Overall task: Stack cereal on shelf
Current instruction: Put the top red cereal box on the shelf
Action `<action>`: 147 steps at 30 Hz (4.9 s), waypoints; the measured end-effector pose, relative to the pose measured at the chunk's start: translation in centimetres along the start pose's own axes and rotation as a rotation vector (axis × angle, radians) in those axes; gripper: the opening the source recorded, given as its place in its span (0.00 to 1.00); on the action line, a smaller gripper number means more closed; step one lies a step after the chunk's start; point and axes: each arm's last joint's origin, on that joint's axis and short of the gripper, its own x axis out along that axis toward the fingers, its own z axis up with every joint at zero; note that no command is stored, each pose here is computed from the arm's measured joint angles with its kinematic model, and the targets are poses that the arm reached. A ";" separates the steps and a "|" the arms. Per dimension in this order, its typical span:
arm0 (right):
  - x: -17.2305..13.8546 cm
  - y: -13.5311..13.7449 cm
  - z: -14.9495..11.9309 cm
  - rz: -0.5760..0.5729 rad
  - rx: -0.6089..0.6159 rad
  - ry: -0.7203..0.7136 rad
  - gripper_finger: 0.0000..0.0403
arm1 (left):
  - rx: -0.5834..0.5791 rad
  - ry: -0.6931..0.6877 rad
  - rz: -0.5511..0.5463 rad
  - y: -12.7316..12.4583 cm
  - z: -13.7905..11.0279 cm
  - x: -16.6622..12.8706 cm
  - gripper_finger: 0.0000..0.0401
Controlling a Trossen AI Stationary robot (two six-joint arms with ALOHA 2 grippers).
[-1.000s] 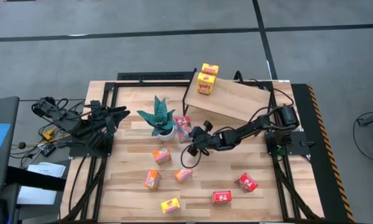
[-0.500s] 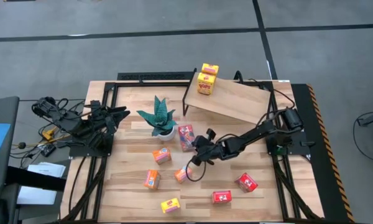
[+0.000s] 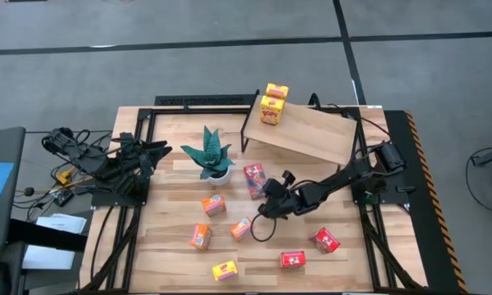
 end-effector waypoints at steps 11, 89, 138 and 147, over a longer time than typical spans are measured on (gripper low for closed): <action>-2.7 -0.5 -0.6 -0.051 0.077 -0.001 0.04 | 0.010 0.002 0.004 0.1 -0.1 0.0 0.73; -2.4 -4.4 -5.0 0.023 0.364 -0.030 0.05 | 0.057 0.004 0.049 0.5 -0.4 0.0 0.73; -2.5 -3.7 -3.7 0.074 0.349 -0.125 0.05 | 0.052 0.006 0.061 0.7 -0.5 0.0 0.73; -2.9 -3.7 -4.5 0.047 0.345 -0.100 0.04 | 0.051 0.002 0.066 0.7 -0.5 0.0 0.73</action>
